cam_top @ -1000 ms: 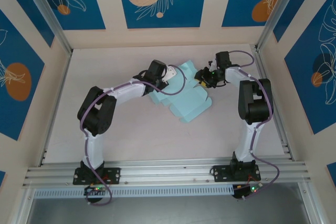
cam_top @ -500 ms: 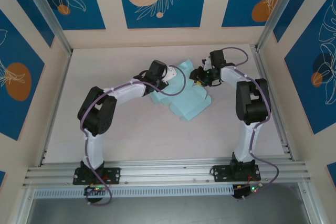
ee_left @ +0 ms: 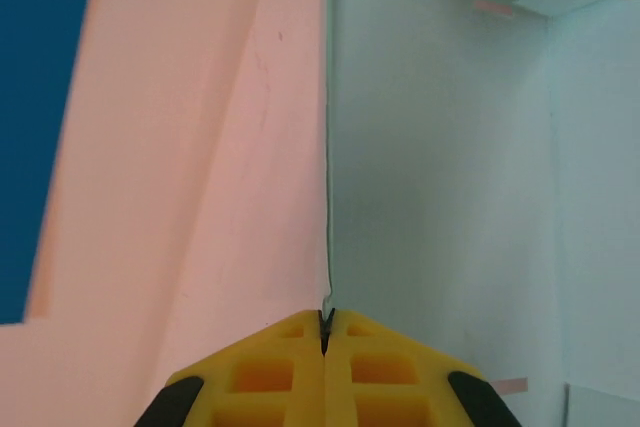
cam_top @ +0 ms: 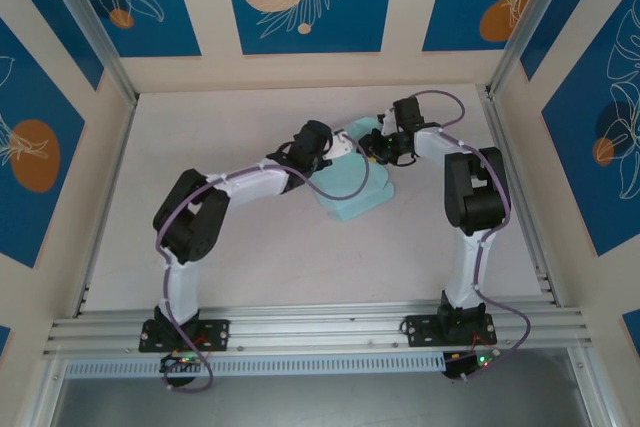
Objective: Fold the paper box
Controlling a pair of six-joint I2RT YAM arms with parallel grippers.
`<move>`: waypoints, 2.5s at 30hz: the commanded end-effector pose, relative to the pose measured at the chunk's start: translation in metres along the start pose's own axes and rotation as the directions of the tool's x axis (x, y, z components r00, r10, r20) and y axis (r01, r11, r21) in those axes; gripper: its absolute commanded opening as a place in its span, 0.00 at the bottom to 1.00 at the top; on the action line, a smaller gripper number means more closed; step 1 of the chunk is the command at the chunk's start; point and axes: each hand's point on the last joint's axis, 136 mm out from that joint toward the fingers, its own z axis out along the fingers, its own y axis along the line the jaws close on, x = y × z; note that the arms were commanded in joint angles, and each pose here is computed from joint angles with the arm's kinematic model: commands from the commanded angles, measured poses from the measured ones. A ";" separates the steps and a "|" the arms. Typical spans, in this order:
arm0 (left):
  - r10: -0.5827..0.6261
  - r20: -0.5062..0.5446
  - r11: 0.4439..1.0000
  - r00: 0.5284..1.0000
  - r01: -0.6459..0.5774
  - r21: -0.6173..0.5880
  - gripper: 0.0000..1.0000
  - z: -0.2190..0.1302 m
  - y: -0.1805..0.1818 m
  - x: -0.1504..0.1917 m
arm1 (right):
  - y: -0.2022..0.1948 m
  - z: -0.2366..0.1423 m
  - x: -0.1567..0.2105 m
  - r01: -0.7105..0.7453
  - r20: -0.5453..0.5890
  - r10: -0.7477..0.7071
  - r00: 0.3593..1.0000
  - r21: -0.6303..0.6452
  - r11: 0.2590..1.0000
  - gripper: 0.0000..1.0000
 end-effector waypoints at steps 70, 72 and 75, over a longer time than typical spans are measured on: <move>0.322 -0.015 0.917 0.947 -0.315 -0.246 0.00 0.012 -0.041 -0.004 | -0.023 -0.030 -0.036 -0.135 0.000 0.146 0.989 -0.373 0.918 0.36; 0.318 -0.008 0.917 0.948 -0.309 -0.253 0.00 0.012 -0.040 -0.005 | -0.016 -0.031 -0.040 -0.136 -0.004 0.147 0.989 -0.405 0.904 0.36; 0.322 0.007 0.914 0.947 -0.309 -0.261 0.00 0.012 -0.041 -0.010 | 0.000 -0.031 -0.047 -0.122 -0.015 0.128 0.992 -0.431 0.894 0.36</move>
